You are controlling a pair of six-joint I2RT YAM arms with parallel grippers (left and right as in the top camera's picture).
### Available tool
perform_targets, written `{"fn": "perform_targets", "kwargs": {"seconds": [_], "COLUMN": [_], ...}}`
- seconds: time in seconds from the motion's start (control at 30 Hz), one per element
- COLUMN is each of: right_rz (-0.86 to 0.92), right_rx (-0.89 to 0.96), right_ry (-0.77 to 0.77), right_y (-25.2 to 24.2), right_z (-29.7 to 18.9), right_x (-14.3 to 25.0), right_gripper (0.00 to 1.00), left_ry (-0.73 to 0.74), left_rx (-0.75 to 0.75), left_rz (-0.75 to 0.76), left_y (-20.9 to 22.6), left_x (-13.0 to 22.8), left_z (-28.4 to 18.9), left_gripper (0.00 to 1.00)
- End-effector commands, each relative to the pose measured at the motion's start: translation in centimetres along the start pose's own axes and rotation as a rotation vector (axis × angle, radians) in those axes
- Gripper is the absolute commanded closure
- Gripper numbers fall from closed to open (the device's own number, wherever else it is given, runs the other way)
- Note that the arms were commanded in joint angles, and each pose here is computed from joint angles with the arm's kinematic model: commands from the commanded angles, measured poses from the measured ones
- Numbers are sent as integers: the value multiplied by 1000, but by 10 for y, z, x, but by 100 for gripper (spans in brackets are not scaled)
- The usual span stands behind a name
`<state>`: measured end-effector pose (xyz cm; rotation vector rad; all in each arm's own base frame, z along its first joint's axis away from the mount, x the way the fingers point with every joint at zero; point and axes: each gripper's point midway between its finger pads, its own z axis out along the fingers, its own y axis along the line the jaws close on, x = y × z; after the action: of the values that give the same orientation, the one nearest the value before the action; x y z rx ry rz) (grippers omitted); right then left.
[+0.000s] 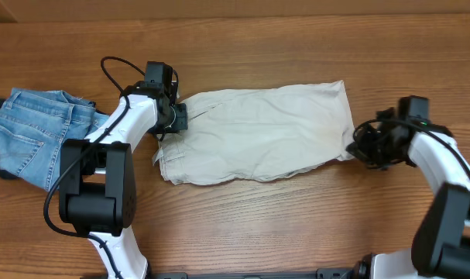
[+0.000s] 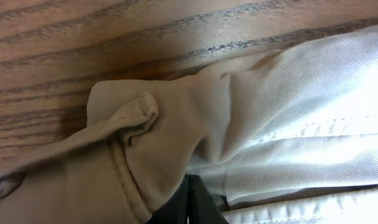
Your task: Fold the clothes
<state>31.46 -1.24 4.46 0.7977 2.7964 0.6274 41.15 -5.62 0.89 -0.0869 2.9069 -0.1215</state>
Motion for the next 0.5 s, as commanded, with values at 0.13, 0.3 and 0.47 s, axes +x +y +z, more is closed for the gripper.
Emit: {"fn": "perform_targets", "kwargs": {"seconds": [0.13,0.3,0.47], "right_rz": [89,166,-31], "right_rx": [157,291,-14], "right_ry": [-21,-26,-57], "right_y": [-27,-51,6], "right_z": [-21,-27,-22], "right_x": [7,12,-8], "right_gripper": [96,96,68], "left_ry": [89,92,97], "left_rx": [-68,-68,-69], "left_rz": [-22,-22,-22], "left_y": [20,20,20], "left_x": [23,24,25], "left_z": [22,22,22], "left_gripper": [96,96,94]}}
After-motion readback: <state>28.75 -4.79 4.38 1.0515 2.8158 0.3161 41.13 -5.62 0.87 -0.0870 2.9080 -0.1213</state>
